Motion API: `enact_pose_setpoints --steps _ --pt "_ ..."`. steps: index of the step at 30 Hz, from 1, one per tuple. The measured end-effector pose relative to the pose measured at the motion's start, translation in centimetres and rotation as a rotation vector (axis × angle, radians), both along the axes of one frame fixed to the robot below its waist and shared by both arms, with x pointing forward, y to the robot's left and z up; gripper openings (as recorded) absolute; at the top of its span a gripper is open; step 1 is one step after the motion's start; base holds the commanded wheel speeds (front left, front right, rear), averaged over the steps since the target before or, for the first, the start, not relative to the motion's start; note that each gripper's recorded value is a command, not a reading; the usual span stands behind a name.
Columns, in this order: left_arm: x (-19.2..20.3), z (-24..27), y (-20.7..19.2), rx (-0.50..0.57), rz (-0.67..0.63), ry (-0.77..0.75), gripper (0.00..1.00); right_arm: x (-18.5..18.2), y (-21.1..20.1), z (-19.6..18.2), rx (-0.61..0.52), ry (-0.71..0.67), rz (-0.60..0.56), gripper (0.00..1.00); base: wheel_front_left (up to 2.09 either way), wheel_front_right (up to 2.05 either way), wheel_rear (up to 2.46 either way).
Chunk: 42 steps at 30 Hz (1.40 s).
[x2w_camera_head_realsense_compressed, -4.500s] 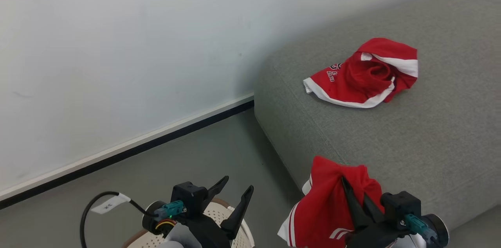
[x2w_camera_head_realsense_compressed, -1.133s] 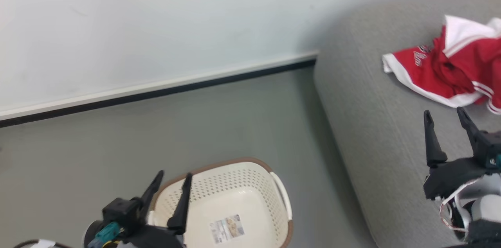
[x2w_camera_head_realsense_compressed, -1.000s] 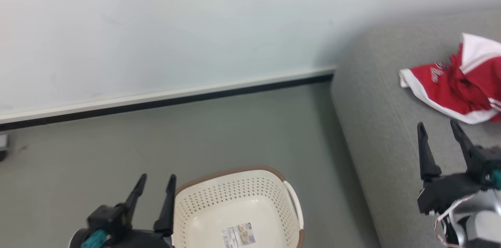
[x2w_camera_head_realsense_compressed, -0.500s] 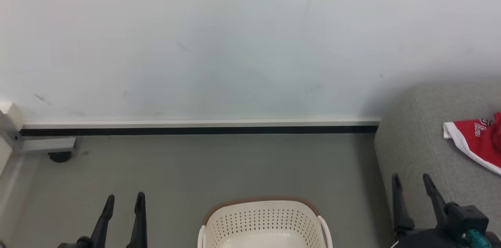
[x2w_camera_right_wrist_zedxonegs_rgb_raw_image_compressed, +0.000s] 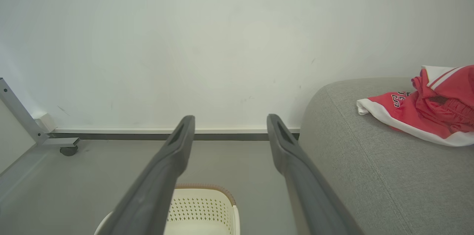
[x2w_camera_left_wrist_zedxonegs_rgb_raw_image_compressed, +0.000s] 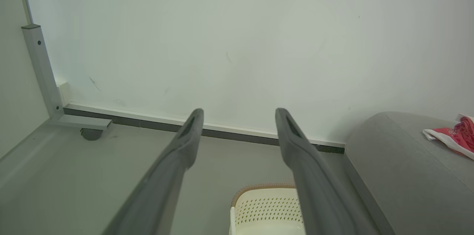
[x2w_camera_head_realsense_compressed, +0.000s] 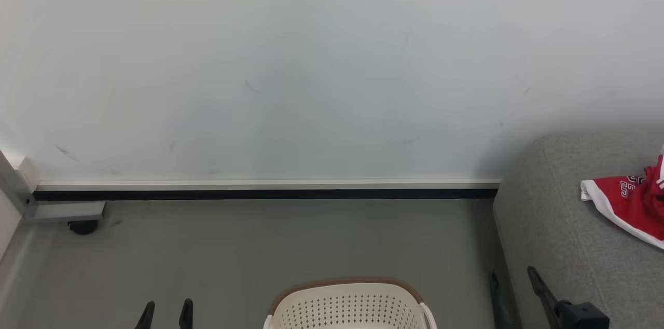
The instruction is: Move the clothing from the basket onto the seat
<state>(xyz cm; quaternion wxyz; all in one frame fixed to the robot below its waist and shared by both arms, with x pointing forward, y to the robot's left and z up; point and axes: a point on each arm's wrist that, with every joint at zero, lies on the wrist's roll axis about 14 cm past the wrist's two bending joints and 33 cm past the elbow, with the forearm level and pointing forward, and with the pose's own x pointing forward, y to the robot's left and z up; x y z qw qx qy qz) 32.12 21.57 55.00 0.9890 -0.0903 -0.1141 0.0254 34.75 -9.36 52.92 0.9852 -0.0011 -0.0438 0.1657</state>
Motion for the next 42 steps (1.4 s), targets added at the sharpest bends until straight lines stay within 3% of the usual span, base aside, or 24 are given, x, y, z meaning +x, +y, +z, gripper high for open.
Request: enact_pose_setpoints --steps 20,42 --pt "0.5 -3.1 -1.1 0.012 -0.023 0.099 1.00 -0.9 -1.1 -1.1 -0.018 0.050 -0.033 1.00 0.00 0.00 0.00" --pt "0.7 -3.0 -1.3 0.000 -0.023 0.095 1.00 -1.0 -1.4 -1.5 -0.019 0.057 -0.044 1.00 0.00 0.00 0.00"
